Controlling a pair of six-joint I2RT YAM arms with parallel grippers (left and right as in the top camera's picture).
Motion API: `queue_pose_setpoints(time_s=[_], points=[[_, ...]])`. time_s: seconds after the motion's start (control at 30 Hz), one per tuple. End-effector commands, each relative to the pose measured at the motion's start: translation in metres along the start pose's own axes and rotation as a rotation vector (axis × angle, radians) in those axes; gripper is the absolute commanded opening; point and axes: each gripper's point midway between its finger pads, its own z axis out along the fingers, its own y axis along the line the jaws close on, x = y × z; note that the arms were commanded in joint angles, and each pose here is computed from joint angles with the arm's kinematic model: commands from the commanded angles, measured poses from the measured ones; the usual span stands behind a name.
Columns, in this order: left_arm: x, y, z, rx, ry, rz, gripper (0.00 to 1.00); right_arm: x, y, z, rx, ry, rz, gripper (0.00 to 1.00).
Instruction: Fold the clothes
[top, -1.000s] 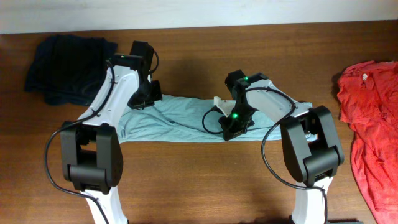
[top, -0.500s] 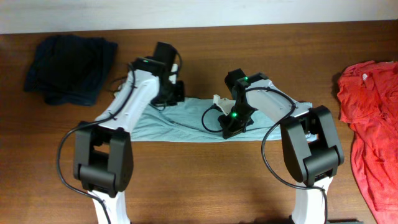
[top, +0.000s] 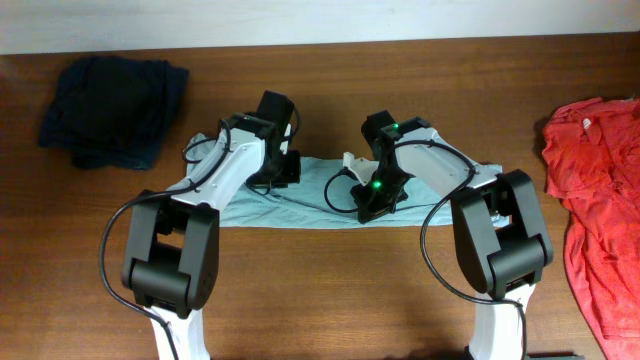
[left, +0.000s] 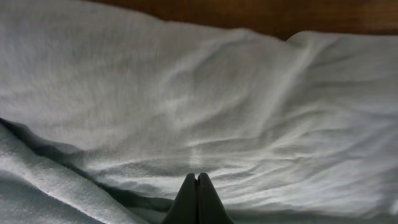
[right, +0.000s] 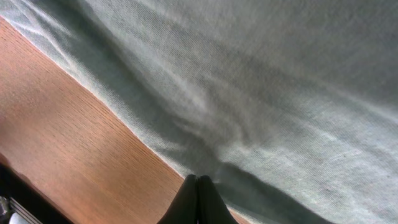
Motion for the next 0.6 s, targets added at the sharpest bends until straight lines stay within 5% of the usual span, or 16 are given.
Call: queue_pose_setpoints(time_s=[0.0, 0.57], points=[[0.007, 0.011, 0.004, -0.043, 0.008, 0.013, 0.0, 0.002, 0.001, 0.0, 0.013, 0.007, 0.003, 0.04], [0.094, 0.029, -0.005, -0.105, 0.357, -0.036, 0.0, 0.002, 0.0, 0.0, 0.021, 0.008, 0.004, 0.04]])
